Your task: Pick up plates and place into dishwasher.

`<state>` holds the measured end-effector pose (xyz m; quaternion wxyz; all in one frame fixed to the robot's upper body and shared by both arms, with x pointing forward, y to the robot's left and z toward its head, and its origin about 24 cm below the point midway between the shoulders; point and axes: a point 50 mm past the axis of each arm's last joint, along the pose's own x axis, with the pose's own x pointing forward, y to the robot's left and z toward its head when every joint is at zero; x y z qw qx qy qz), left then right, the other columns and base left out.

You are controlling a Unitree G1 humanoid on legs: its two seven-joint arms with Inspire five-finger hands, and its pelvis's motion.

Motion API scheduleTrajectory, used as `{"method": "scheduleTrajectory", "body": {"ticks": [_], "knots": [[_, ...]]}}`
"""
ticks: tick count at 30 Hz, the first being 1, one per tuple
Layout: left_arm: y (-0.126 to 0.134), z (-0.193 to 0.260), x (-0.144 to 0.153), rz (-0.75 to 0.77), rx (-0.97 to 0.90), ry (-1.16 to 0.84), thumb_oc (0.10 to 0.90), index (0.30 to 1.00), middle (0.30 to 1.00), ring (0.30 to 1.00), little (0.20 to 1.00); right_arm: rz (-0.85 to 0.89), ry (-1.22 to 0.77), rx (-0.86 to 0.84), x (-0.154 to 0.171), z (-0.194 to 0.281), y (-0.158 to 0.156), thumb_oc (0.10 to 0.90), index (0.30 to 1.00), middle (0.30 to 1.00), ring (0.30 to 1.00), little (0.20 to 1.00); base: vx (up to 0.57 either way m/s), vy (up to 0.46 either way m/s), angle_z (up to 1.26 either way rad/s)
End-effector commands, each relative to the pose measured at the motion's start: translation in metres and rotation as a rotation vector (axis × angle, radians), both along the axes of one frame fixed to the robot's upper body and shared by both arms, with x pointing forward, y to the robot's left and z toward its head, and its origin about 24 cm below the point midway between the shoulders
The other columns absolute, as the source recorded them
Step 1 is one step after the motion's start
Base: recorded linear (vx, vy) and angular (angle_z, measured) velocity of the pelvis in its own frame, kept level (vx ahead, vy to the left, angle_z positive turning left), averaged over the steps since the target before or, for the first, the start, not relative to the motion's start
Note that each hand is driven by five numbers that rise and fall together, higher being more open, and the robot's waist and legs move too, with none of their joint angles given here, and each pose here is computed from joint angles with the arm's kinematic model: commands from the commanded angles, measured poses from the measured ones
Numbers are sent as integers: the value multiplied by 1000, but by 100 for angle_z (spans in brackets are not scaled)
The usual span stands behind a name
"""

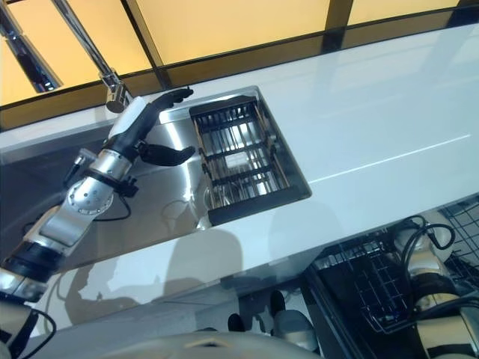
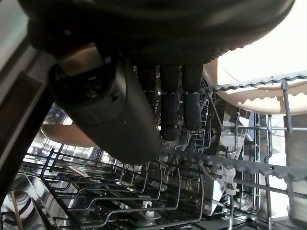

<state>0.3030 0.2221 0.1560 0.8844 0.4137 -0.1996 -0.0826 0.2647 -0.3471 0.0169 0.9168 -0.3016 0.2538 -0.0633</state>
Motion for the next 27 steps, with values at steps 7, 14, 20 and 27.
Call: {"method": "scheduleTrajectory", "body": {"ticks": [7,14,20,27], "knots": [[-1,49,-3,-46,-26,-263,800,900,900,900,900,117,-35,-300,16,60,-25,100,300,300,300,200,-7,19,0],[11,49,-11,-4,-31,-283,800,900,900,900,900,139,122,-364,-37,49,-47,100,300,300,300,200,-21,53,-4],[25,46,-16,40,-34,-280,800,900,900,900,900,60,97,-390,-80,60,-67,100,300,300,300,200,-27,56,-16],[29,42,-17,58,-36,-285,800,900,900,900,900,-33,-64,-393,-113,79,-79,100,300,300,300,200,-39,22,-26]]}}
